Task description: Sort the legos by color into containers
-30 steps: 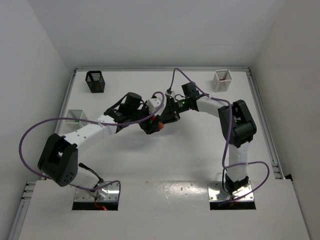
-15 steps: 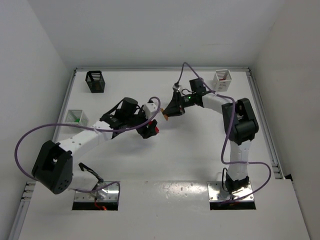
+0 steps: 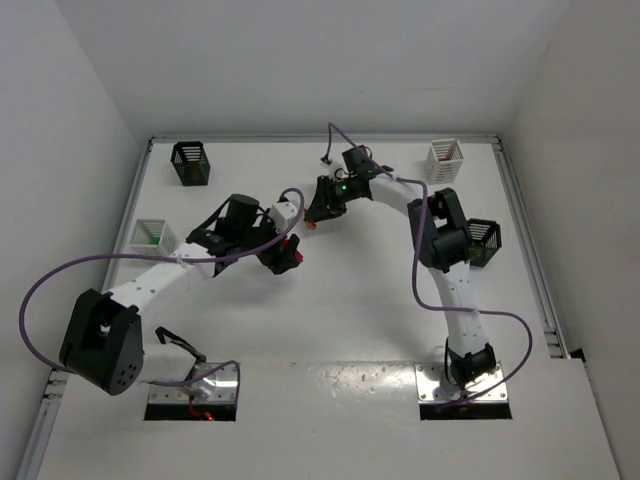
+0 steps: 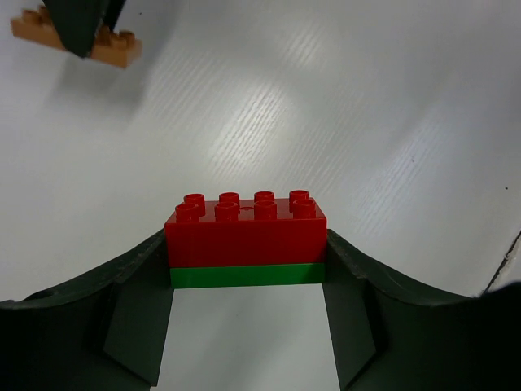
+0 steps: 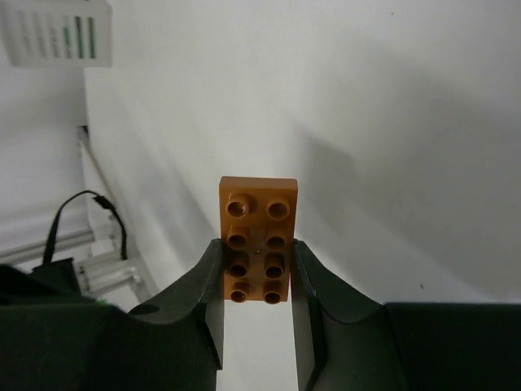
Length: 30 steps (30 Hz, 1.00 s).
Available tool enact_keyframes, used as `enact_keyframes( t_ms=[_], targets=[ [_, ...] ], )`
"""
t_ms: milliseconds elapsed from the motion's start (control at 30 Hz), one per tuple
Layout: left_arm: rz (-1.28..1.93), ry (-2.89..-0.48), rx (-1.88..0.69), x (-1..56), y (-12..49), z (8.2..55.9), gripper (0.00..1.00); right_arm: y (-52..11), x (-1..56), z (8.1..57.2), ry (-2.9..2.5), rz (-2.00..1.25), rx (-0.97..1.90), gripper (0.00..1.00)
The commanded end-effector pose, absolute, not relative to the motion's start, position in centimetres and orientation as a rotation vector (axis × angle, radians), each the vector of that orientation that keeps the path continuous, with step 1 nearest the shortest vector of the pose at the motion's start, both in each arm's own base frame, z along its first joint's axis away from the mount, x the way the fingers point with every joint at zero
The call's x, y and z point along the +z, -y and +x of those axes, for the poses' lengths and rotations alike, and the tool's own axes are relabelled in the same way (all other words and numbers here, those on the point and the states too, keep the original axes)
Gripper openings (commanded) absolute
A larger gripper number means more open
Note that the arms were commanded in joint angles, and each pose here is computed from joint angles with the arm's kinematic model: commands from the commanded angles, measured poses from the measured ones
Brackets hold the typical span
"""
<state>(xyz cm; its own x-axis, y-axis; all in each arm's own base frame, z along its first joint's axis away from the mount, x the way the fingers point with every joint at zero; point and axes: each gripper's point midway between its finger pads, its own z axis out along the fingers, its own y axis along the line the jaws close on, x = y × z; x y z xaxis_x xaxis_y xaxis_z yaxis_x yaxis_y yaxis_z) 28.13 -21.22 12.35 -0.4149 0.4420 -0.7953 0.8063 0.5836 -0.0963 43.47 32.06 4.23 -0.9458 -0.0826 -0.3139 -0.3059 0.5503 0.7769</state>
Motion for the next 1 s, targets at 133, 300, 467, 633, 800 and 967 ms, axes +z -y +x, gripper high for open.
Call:
enact_keyframes(
  t_ms=[133,300,467,633,800,967],
  targets=[
    [0.905,-2.038,-0.621,14.3,20.3,29.2,0.22,-33.5,3.5,43.4,-2.57,-0.371,1.231,0.66],
    [0.9,-2.032,-0.636,14.2,20.5,29.2,0.22,-32.3,7.9,41.2,-2.509,-0.409,1.322,0.66],
    [0.899,-2.023,-0.634,14.2,20.6,29.5,0.22,-32.9,11.8,35.0,-2.468,-0.56,1.595,0.66],
    [0.898,-2.013,-0.658,14.4,21.0,29.4,0.22,-34.5,13.1,30.0,-2.44,-0.553,1.824,0.66],
    [0.898,-2.013,-0.659,14.4,21.0,29.4,0.22,-35.7,13.5,28.3,-2.462,-0.561,1.914,0.67],
    [0.903,-2.01,-0.669,14.5,21.1,29.3,0.22,-36.4,13.8,27.7,-2.453,-0.578,1.94,0.74]
  ],
)
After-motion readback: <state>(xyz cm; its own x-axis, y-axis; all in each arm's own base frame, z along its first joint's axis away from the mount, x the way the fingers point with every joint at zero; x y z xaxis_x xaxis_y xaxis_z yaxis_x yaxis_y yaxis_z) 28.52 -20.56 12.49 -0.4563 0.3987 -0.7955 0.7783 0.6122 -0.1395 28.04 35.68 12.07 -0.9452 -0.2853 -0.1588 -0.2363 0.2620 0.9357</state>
